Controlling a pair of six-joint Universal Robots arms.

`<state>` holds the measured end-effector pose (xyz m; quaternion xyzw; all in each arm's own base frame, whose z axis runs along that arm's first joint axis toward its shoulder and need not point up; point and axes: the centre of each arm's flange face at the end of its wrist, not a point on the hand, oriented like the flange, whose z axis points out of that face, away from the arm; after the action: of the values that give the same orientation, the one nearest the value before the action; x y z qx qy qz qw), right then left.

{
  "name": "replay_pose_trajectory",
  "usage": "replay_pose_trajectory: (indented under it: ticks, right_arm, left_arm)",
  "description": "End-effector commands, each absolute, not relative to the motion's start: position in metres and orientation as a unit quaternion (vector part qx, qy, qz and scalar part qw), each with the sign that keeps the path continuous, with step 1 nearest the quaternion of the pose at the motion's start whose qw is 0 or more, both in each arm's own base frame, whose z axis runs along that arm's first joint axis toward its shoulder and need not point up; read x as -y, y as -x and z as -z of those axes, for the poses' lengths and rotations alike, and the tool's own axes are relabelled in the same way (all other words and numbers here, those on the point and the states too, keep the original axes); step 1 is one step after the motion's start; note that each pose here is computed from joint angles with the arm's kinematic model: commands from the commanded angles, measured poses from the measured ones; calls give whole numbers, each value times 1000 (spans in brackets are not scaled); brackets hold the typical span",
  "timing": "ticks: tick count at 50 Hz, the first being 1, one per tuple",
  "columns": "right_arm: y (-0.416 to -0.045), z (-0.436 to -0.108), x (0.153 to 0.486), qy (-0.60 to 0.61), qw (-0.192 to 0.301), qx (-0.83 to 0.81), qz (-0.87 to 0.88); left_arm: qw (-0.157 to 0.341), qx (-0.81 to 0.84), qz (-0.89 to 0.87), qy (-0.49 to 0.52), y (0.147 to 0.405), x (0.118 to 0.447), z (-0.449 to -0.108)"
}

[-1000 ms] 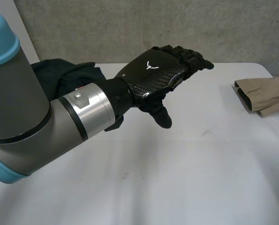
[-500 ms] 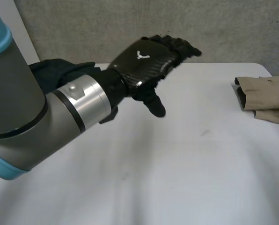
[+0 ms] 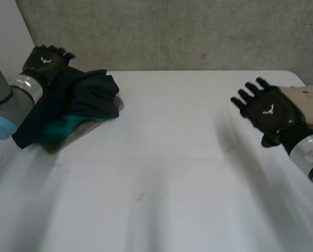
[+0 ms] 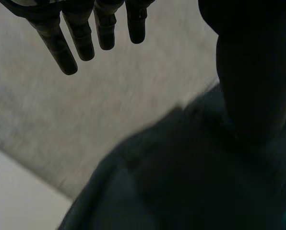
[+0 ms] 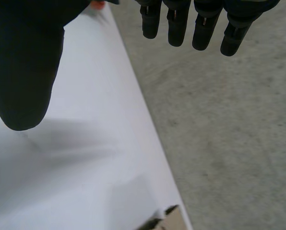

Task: Fold the laundry.

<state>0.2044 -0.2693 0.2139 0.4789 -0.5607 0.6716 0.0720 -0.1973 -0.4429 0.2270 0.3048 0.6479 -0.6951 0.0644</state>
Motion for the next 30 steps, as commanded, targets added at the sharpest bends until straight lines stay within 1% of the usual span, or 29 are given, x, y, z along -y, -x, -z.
replay_pose_trajectory:
  ticks: [1, 5, 7, 9, 11, 12, 15, 16, 17, 19, 20, 23, 24, 27, 28, 30]
  right_arm:
    - [-201, -200, 266, -474, 66, 584, -656]
    - [-195, -194, 266, -467, 71, 599, -647]
    - [-193, -192, 266, -465, 72, 603, -644]
    - [-194, -191, 264, -467, 70, 604, -642]
    - [-194, -190, 264, -467, 70, 605, -642]
    - [-194, -191, 264, -466, 71, 604, -643]
    - [-193, -192, 265, -465, 73, 603, -644]
    - [-192, -192, 266, -464, 74, 603, -644]
    - [-192, -193, 266, -463, 75, 603, -646]
    - [-190, -196, 268, -458, 80, 603, -649]
    - [-190, -198, 268, -455, 82, 603, -650]
    - [-187, -203, 272, -438, 86, 609, -656]
    - [-187, -206, 272, -432, 87, 609, -660]
    - [-184, -216, 275, -407, 88, 613, -671]
    - [-184, -218, 275, -403, 87, 614, -673]
    - [-182, -221, 278, -393, 85, 616, -677]
  left_arm:
    - [65, -647, 686, -326, 186, 479, -176]
    - [47, -650, 681, -334, 193, 480, -162]
    - [42, -649, 682, -334, 197, 478, -162]
    - [39, -645, 688, -330, 207, 475, -165]
    - [43, -633, 704, -319, 216, 470, -181]
    - [48, -621, 721, -305, 220, 465, -202]
    - [45, -596, 750, -285, 227, 447, -243]
    - [35, -575, 768, -280, 233, 431, -266]
    - [25, -564, 777, -279, 238, 421, -277]
    - [-3, -544, 791, -280, 252, 399, -293]
    - [-42, -528, 797, -289, 269, 374, -305]
    - [-111, -511, 793, -311, 293, 336, -314]
    - [-156, -507, 781, -328, 305, 313, -313]
    - [-218, -505, 757, -354, 322, 281, -308]
    - [-252, -505, 737, -372, 334, 261, -299]
    - [-276, -507, 719, -387, 346, 243, -290]
